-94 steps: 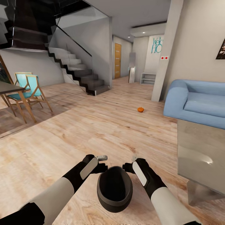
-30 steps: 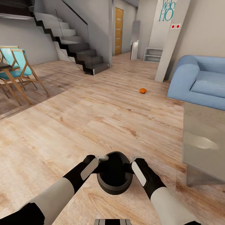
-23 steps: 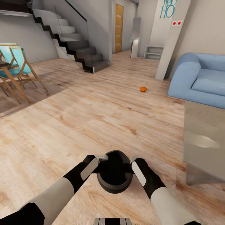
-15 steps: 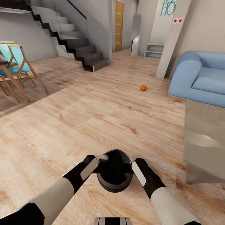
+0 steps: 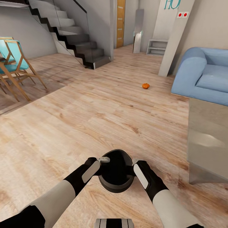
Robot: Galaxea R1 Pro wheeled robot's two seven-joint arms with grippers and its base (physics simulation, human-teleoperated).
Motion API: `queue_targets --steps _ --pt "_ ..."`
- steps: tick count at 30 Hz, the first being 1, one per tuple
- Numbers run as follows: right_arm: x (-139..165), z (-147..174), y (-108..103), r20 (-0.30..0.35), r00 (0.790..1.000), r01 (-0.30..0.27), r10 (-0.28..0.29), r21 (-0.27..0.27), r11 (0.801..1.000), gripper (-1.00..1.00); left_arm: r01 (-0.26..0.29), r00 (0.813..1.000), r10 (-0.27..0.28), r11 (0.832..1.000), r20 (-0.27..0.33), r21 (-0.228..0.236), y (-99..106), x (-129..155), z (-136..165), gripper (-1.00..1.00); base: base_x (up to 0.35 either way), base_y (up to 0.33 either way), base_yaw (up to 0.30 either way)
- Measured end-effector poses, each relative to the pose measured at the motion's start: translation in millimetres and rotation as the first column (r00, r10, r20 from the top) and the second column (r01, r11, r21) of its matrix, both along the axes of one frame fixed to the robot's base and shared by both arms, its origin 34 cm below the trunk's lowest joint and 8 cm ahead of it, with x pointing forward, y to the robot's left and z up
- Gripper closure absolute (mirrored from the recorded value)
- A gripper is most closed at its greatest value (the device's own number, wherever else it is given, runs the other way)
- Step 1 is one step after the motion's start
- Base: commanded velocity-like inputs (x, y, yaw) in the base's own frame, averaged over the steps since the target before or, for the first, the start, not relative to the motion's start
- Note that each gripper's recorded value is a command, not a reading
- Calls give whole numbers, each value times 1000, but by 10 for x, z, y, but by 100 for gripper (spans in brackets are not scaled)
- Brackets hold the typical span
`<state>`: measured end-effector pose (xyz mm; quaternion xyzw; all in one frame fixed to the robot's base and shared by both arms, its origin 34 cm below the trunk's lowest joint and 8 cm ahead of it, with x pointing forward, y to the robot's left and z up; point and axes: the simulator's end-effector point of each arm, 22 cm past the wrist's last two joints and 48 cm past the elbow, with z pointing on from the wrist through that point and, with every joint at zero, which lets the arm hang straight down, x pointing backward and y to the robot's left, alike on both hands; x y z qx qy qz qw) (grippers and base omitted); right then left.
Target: Place each of the two pumpkins and all three candles from the living room inside a cabinet in the living room (use any cabinet), then make sure every cabinet is closed, and position the cauldron so it is next to a table in the living room.
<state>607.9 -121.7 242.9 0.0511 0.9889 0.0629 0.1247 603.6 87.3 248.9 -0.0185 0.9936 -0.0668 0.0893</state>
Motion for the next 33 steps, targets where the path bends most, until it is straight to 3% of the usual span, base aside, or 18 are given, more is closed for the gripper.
queue_targets --steps 30,31,33 --pt "-56 -113 -1 -21 1000 -2 2 -2 1000 -100 2 1000 -2 1000 -21 4 8 -58 -120 -100 0 0 0" --pt "-56 -113 -1 -21 1000 -2 2 -2 1000 100 2 1000 -2 1000 -21 4 8 -57 -119 -100 0 0 0" --pt "-57 -114 -6 -22 1000 -4 3 -4 1000 100 2 1000 -2 1000 -21 4 8 -57 -119 -100 0 0 0"
